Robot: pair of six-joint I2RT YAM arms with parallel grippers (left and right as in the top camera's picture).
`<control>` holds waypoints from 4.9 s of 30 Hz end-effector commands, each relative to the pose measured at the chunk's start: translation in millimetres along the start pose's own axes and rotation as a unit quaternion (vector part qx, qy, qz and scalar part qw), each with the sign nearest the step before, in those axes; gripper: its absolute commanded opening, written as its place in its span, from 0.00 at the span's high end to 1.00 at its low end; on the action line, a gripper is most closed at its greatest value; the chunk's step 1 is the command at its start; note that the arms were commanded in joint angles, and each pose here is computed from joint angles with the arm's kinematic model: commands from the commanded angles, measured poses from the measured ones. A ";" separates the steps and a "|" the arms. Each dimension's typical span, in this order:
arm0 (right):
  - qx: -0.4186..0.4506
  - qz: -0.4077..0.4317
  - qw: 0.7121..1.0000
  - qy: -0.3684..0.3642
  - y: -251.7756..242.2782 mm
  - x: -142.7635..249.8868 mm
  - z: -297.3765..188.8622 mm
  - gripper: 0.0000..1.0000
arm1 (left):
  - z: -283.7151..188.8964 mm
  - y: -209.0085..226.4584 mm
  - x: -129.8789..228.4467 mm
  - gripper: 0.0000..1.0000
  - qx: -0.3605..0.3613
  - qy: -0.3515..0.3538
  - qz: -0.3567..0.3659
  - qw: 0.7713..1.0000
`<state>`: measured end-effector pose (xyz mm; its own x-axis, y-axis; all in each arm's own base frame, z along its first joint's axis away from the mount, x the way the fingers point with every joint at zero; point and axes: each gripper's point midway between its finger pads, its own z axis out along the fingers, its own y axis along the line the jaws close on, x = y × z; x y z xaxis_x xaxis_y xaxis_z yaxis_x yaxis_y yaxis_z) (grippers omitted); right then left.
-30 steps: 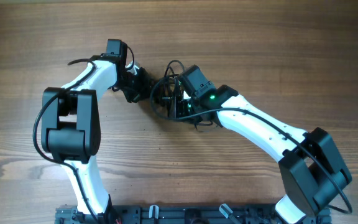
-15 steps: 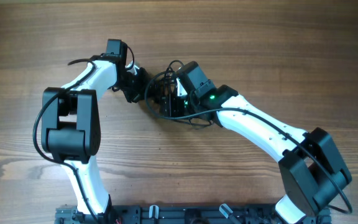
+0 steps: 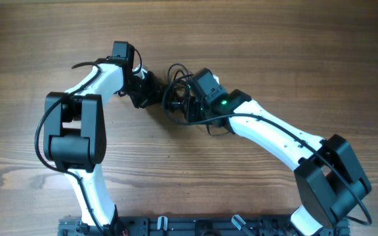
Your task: Untangle cables
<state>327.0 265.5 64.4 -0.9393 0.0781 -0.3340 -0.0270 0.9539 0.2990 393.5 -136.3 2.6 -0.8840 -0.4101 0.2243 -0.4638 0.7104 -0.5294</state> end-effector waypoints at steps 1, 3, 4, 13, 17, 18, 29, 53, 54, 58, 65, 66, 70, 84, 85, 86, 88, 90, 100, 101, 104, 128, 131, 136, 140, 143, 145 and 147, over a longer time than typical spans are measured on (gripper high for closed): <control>0.054 0.006 0.998 -0.045 -19.5 -15.5 -1.6 0.66 | 1.9 27.1 -13.6 0.92 -0.052 -0.030 -0.019 0.998; 0.059 0.006 0.997 -0.050 -21.3 -17.4 -1.9 0.66 | 1.9 27.1 -13.6 0.92 -0.052 -0.030 -0.019 0.998; 0.059 0.006 0.997 -0.051 -21.0 -17.6 -1.8 0.67 | 1.9 27.1 -13.6 0.92 -0.052 -0.030 -0.019 0.998; 0.046 0.006 0.997 -0.057 -15.4 -21.1 -1.6 0.71 | 1.9 27.1 -13.6 0.92 -0.052 -0.030 -0.019 0.998; 0.048 0.002 0.997 -0.058 -16.0 -21.8 -1.7 0.72 | 1.9 27.1 -13.6 0.91 -0.052 -0.030 -0.019 0.998; 0.050 0.002 0.997 -0.060 -16.8 -22.5 -1.9 0.72 | 1.9 27.1 -13.6 0.91 -0.052 -0.030 -0.019 0.998; 0.116 0.001 0.989 -0.091 -46.8 -24.6 0.2 0.92 | 1.9 27.1 -13.6 0.91 -0.052 -0.030 -0.019 0.998; -0.002 0.035 0.991 0.127 -113.4 7.3 -10.4 0.68 | 1.8 27.5 -13.1 0.92 -0.053 -0.029 -0.019 0.998; -0.018 0.029 0.991 0.129 -107.9 7.1 -10.5 0.64 | 1.8 27.5 -13.1 0.92 -0.053 -0.029 -0.019 0.998; -0.053 0.031 0.990 0.127 -95.1 4.2 -10.7 0.54 | 1.8 27.5 -13.1 0.92 -0.053 -0.029 -0.019 0.998; -0.135 0.044 0.982 0.123 -51.1 -0.4 -12.1 0.53 | 1.9 26.9 -13.9 0.92 -0.052 -0.031 -0.018 0.998; -0.152 0.032 0.980 0.122 -39.5 0.7 -12.5 0.54 | 1.9 26.9 -13.9 0.92 -0.052 -0.031 -0.018 0.998; -0.180 0.009 0.977 0.110 -5.9 4.0 -11.5 0.55 | 1.9 26.9 -13.8 0.91 -0.052 -0.031 -0.018 0.998; -0.099 -0.017 0.994 0.036 -8.4 -8.7 3.4 0.83 | 1.9 26.9 -13.8 0.90 -0.052 -0.031 -0.018 0.998; -0.087 -0.016 0.996 0.033 -13.2 -9.0 4.9 0.83 | 1.9 26.9 -13.8 0.90 -0.052 -0.031 -0.018 0.998; -0.065 -0.007 0.997 0.028 -21.7 -9.7 6.6 0.83 | 1.9 26.9 -13.8 0.90 -0.052 -0.031 -0.018 0.998; -0.002 0.030 0.999 0.012 -44.7 -12.7 8.4 0.71 | 1.9 26.9 -13.8 0.90 -0.052 -0.031 -0.018 0.998; -0.015 0.037 0.999 0.019 -40.1 -10.6 8.2 0.65 | 1.9 26.9 -13.8 0.90 -0.052 -0.031 -0.018 0.998; -0.199 0.027 0.970 0.136 26.7 27.2 -11.2 0.61 | 1.9 26.9 -13.8 0.90 -0.052 -0.031 -0.018 0.998; -0.203 0.022 0.970 0.133 30.2 27.0 -11.3 0.62 | 1.9 26.9 -13.8 0.90 -0.052 -0.031 -0.018 0.998; -0.212 0.008 0.969 0.129 40.6 30.2 -11.8 0.62 | 1.9 27.0 -13.8 0.90 -0.052 -0.030 -0.018 0.998; -0.100 0.011 0.991 0.086 12.5 26.2 -1.4 0.80 | 1.9 27.0 -13.8 0.89 -0.052 -0.030 -0.018 0.998; -0.153 -0.027 0.986 0.068 27.6 4.1 -30.5 0.72 | 1.9 26.9 -13.9 0.89 -0.052 -0.031 -0.018 0.998; -0.135 -0.036 0.990 0.015 19.8 -21.0 -37.6 0.49 | 1.9 26.5 -14.5 0.88 -0.051 -0.032 -0.017 0.998; -0.128 -0.065 0.990 0.003 18.1 -26.0 -21.7 0.49 | 1.9 26.4 -14.5 0.89 -0.051 -0.032 -0.017 0.998; -0.112 -0.060 0.991 0.029 9.2 -16.3 4.8 0.53 | 1.9 26.5 -14.5 0.89 -0.051 -0.032 -0.017 0.998; -0.104 -0.057 0.992 0.042 4.6 -10.5 13.6 0.66 | 1.9 26.5 -14.5 0.89 -0.051 -0.032 -0.017 0.998; -0.101 -0.056 0.992 0.047 3.0 -8.6 15.5 0.79 | 1.9 26.5 -14.5 0.89 -0.051 -0.032 -0.017 0.998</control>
<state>337.7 272.5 60.9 -0.9547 -0.0468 -0.2938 -0.1846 0.8677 0.4616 393.7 -135.1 1.5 -0.8840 -0.4130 0.2191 -0.4638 0.7156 -0.5224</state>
